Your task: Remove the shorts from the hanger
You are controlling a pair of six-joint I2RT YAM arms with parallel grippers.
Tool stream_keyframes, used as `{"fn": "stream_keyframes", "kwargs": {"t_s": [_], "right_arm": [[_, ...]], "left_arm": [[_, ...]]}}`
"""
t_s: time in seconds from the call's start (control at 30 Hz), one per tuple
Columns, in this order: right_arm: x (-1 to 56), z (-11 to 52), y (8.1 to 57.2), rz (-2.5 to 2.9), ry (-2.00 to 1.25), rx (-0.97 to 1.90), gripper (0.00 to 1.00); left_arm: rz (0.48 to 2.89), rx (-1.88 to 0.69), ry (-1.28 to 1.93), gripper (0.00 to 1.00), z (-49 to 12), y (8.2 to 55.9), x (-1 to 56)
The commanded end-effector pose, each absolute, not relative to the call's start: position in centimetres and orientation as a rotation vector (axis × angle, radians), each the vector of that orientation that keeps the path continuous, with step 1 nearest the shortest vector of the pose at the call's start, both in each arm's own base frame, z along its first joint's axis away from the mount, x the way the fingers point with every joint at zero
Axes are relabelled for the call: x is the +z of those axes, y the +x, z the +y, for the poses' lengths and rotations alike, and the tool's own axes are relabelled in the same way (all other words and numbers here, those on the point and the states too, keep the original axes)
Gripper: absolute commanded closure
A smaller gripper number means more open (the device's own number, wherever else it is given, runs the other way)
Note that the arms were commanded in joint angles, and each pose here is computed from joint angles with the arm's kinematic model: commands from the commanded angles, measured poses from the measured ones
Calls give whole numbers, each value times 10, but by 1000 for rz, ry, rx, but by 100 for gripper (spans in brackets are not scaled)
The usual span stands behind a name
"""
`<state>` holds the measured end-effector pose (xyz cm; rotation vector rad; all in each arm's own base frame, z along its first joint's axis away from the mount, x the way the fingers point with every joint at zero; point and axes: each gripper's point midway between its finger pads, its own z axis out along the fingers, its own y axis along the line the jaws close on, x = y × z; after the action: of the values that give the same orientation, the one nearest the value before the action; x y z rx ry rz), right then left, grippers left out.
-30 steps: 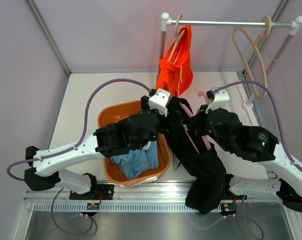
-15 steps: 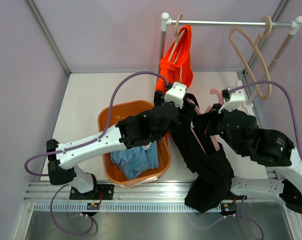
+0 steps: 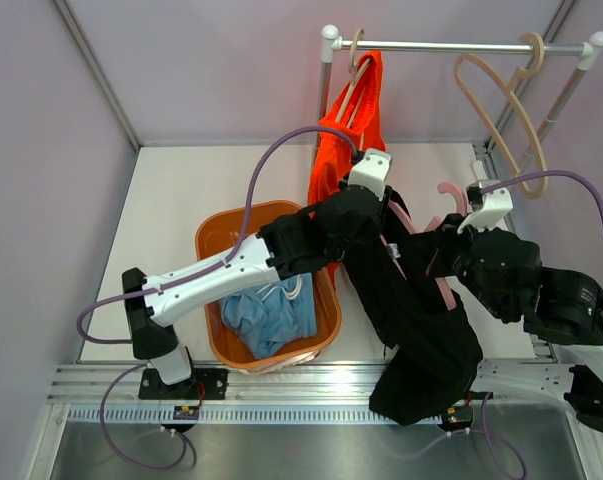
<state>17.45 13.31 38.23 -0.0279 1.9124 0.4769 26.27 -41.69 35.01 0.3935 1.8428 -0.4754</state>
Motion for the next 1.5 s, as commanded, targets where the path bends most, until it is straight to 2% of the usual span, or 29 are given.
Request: {"fn": "stream_keyframes", "kwargs": {"t_s": [0.0,0.03,0.1,0.13,0.33,0.63,0.9,1.07,1.1,1.17,1.33,1.47], "right_arm": [[399,127,176,1854,45,512,100],[398,126,176,1855,44,513,100],[397,124,174,1854,43,518,100],[397,123,173,1855,43,520,100],[394,117,168,1853,39,540,100],[399,116,160,1833,2,589,100],[405,108,162,1813,21,567,100],[408,101,169,1795,49,509,100],[410,101,169,1788,55,508,100],[415,101,174,1769,66,491,100],[427,106,189,1714,84,428,100],[432,116,205,1674,91,350,100]], "left_arm": [[1811,-522,356,63,-422,272,370],[1816,-511,347,79,-419,278,370],[1815,-514,334,91,-417,284,374],[1827,-491,325,100,-413,293,370],[1836,-466,254,100,-397,324,379],[1900,-425,260,100,-397,361,352],[1963,-442,308,100,-410,363,323],[1946,-562,310,100,-411,340,333],[1965,-565,344,100,-413,329,321],[1946,-596,370,100,-412,311,330],[1899,-645,520,100,-431,238,329],[1804,-725,656,100,-446,175,350]]}}
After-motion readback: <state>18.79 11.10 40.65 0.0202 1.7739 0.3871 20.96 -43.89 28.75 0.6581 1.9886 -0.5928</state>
